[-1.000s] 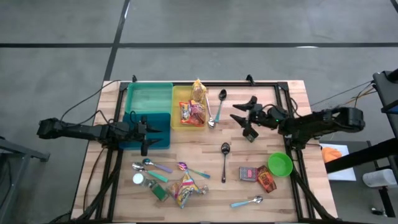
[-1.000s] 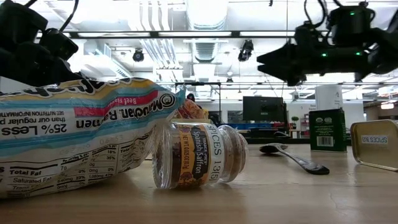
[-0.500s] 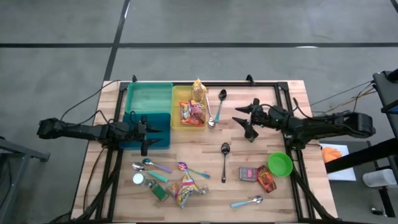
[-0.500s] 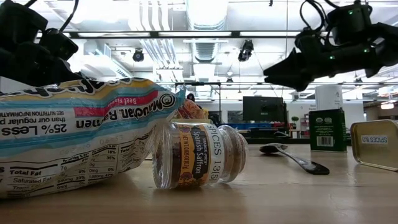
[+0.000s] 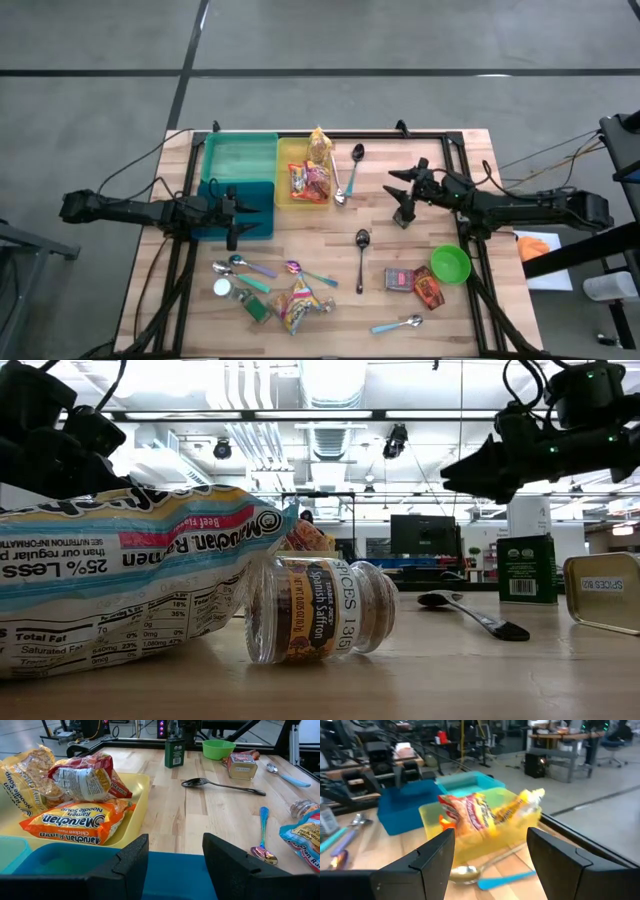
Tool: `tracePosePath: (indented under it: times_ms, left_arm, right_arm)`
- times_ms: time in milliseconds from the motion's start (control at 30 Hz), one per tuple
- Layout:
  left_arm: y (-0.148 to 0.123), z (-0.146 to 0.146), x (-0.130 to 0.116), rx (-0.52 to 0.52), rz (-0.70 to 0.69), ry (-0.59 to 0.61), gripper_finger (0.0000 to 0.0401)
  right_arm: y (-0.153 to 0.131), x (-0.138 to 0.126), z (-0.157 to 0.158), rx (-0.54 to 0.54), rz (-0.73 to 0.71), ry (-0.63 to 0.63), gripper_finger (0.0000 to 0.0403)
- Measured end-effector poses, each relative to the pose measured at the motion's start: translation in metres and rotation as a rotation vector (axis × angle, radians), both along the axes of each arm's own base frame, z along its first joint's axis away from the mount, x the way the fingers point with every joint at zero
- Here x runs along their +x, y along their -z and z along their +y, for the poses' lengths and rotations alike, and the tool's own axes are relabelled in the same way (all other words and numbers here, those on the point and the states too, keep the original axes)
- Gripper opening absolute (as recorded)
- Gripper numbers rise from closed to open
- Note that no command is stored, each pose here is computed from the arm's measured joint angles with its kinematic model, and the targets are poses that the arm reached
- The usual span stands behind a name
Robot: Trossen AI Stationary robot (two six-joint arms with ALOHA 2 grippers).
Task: Pick & Place Food Item
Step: Put the blue noodle pack into the yellow bin
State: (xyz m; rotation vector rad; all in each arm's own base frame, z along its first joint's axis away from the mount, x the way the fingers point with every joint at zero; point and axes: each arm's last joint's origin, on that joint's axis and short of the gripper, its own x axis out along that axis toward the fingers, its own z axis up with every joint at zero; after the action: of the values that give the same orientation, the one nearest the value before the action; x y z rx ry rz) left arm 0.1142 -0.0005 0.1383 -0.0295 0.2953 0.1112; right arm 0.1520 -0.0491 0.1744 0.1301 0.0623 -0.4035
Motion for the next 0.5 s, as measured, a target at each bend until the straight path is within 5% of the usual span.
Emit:
tracePosePath:
  times_ms: [500]
  left_arm:
    - [0.0,0.0,0.0,0.0,0.0,0.0,0.0189]
  right_arm:
    - [0.0001,-0.0022,0.0006,-0.045,0.03,-0.003,0.0246]
